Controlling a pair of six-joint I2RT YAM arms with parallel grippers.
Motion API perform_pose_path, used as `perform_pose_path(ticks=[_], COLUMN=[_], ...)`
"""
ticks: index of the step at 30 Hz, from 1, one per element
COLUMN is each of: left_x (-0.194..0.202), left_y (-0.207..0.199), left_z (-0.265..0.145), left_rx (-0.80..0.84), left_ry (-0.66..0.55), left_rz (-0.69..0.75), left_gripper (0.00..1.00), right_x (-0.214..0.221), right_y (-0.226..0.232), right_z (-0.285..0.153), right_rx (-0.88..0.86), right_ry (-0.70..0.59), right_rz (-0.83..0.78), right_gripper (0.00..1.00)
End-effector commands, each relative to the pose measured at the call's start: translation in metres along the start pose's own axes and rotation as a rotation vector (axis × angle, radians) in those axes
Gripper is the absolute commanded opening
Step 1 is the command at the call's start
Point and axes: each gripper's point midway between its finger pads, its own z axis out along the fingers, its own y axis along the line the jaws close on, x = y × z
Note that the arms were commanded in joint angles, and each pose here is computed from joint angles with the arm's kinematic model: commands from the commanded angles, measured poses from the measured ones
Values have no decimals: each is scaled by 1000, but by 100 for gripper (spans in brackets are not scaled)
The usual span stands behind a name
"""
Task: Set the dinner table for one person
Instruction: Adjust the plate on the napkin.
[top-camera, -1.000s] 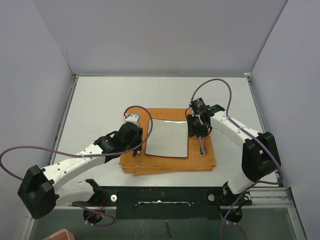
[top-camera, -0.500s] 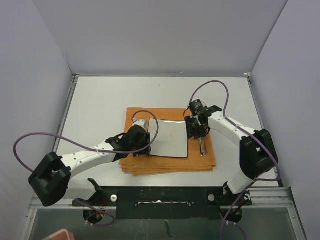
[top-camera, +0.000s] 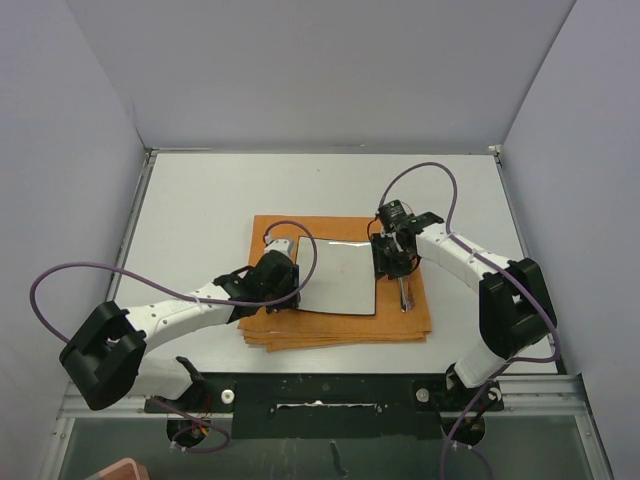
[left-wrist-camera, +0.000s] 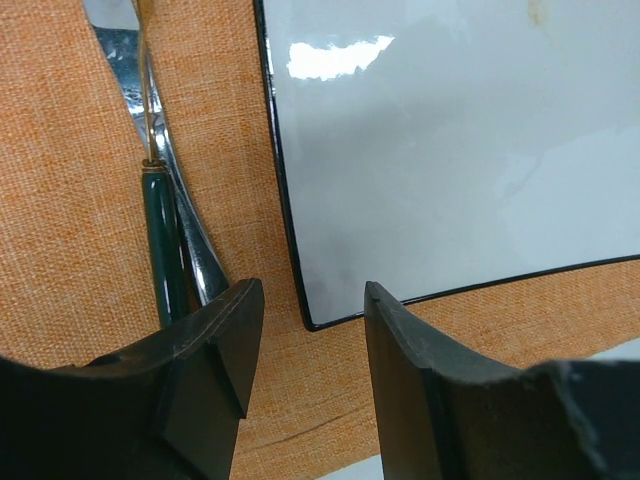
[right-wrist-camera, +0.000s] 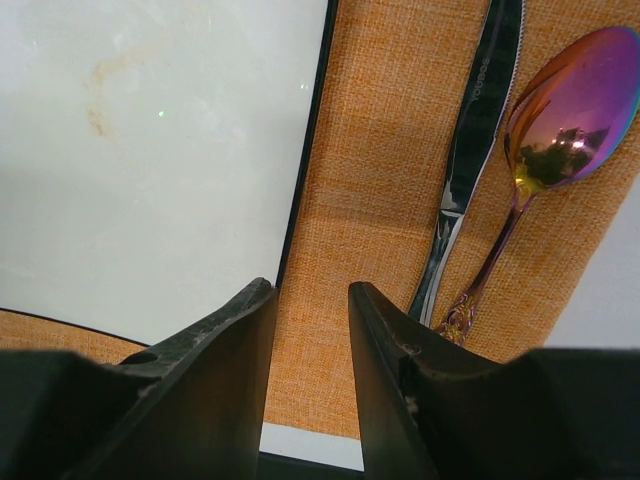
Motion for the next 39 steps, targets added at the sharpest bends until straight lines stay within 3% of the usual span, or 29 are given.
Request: perform_pose_path(ticks=[1,25,39], left_x=[-9,-5,-8], left_y=[9,0,-25], left_z=[-5,10,23], left_rx=[-37,-3,53], left_ry=[-41,-22,3], left_rz=[-2,-19,-24], left_gripper=[43,43,43], right_x=[-5,-4,-6], right_y=[11,22,24], right_z=[-1,12,15], right_rx=[-40,-48,-42], right_ry=[-25,7,6], right_rz=[7,6,6], right_gripper=[36,35,35])
